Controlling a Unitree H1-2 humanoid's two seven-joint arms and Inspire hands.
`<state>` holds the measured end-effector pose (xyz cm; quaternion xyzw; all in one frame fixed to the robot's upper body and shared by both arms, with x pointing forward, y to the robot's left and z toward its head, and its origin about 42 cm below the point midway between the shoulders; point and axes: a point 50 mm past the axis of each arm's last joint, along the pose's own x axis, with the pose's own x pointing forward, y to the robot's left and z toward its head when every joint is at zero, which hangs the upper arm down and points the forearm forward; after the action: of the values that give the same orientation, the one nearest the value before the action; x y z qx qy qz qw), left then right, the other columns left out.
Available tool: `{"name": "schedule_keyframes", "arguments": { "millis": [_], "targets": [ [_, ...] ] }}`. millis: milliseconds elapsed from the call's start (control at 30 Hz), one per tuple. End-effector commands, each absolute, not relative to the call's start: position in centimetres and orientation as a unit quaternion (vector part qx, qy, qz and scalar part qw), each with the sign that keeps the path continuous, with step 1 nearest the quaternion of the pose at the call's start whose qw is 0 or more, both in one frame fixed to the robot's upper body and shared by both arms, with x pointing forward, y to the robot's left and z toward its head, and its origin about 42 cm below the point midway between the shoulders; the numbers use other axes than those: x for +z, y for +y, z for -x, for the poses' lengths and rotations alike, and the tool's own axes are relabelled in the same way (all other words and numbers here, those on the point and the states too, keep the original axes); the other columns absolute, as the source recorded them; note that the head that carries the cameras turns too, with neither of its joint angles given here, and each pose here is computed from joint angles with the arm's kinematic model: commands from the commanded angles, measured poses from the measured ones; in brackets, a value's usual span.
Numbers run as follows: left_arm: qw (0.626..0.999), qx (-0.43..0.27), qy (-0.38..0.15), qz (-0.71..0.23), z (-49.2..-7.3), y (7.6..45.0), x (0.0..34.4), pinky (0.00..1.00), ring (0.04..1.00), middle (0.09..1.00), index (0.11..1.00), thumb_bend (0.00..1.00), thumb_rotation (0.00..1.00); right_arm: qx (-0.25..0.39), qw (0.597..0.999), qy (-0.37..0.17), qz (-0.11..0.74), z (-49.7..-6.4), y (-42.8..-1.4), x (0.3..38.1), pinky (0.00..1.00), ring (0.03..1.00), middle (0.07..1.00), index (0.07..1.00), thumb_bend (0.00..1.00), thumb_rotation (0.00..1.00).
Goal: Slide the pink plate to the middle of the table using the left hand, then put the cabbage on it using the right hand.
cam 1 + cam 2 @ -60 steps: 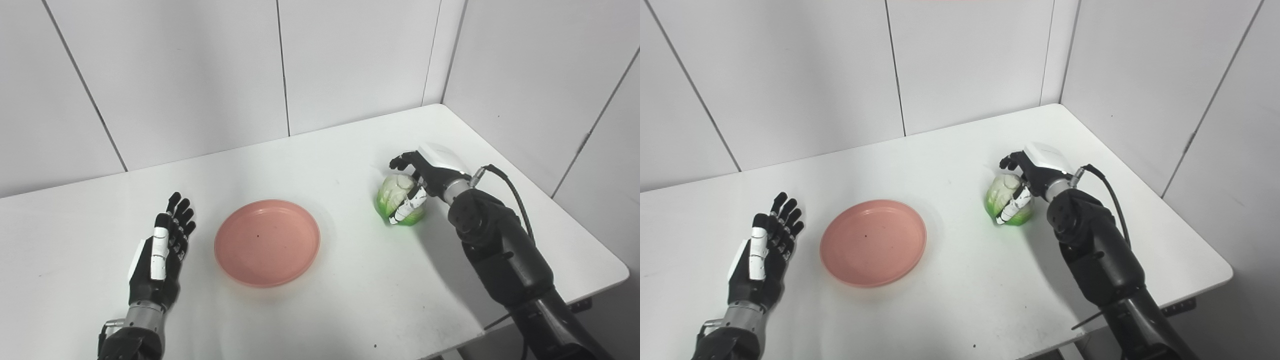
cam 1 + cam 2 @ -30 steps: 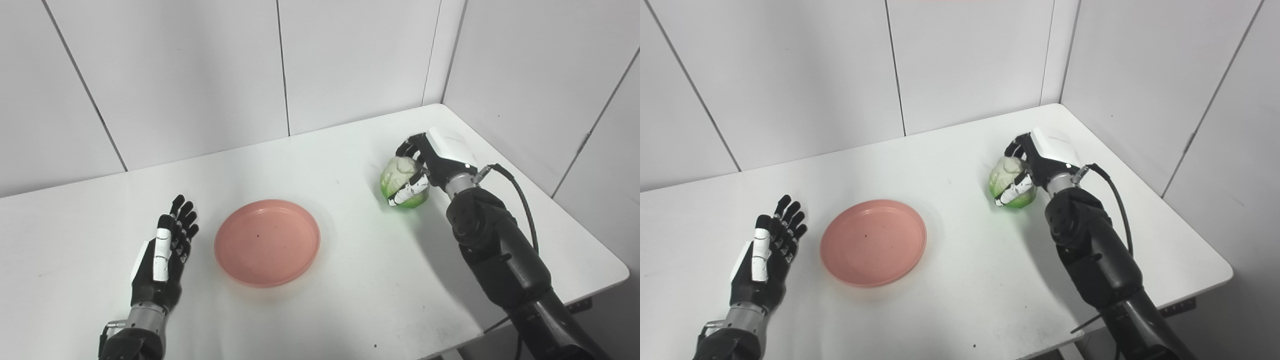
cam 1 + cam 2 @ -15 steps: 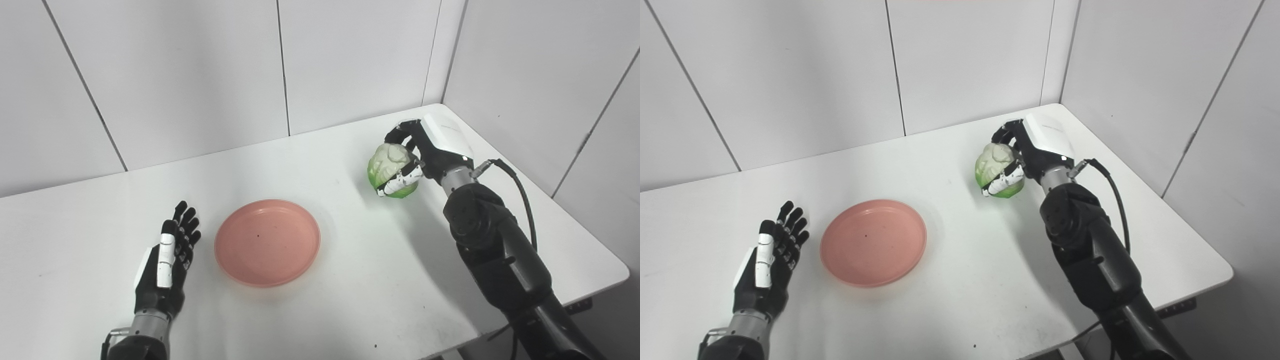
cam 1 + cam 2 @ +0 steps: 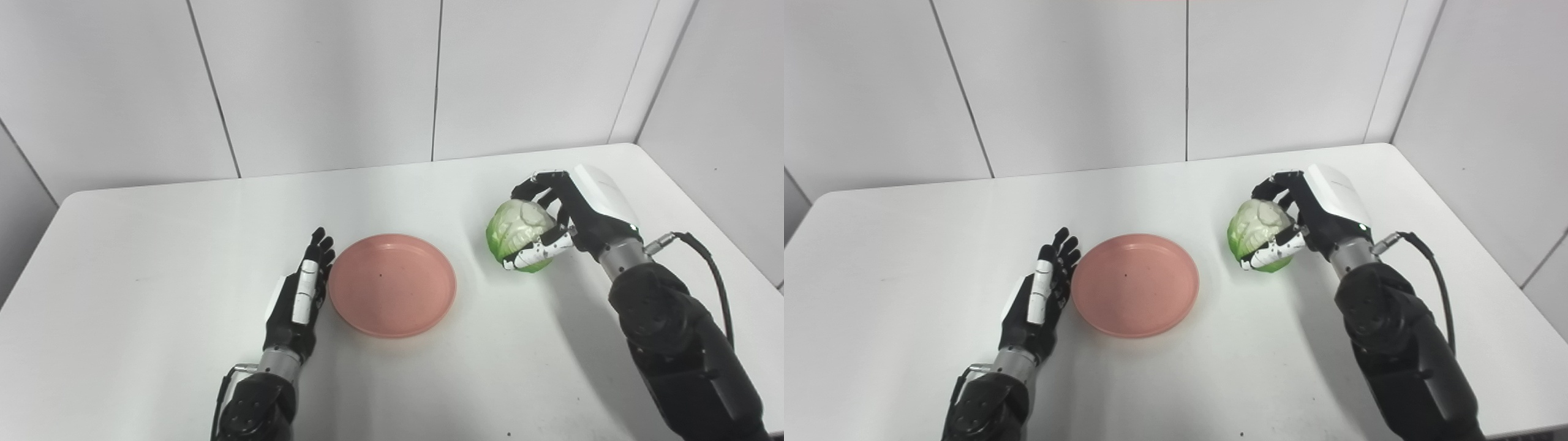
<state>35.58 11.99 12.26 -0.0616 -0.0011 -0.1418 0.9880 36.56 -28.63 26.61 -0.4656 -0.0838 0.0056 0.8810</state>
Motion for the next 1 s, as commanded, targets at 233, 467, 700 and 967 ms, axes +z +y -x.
{"name": "schedule_keyframes", "arguments": {
  "millis": [233, 467, 700, 967],
  "targets": [
    [0.989, -0.146, -0.016, 0.028, -35.8, 9.3, 13.1, 1.00, 1.000, 1.000, 1.000, 0.80, 1.00, 0.048, 0.876, -0.167, 0.450, -36.9, -25.4, 29.1, 0.38, 0.431, 0.489, 0.498, 0.52, 0.00],
    [0.989, -0.140, -0.029, 0.021, -35.8, 8.8, 12.9, 1.00, 1.000, 1.000, 1.000, 0.80, 1.00, 0.092, 0.876, -0.181, 0.437, -37.8, -22.6, 28.8, 0.36, 0.414, 0.482, 0.515, 0.52, 0.00],
    [0.990, -0.137, -0.036, 0.016, -36.1, 8.7, 12.9, 1.00, 1.000, 1.000, 1.000, 0.79, 1.00, 0.124, 0.866, -0.186, 0.448, -38.7, -19.3, 28.6, 0.30, 0.378, 0.475, 0.532, 0.51, 0.00],
    [0.990, -0.134, -0.036, 0.013, -36.2, 8.9, 13.0, 1.00, 1.000, 1.000, 1.000, 0.78, 1.00, 0.148, 0.849, -0.190, 0.471, -39.7, -16.1, 27.4, 0.32, 0.384, 0.484, 0.525, 0.51, 0.00]
  ]
}}
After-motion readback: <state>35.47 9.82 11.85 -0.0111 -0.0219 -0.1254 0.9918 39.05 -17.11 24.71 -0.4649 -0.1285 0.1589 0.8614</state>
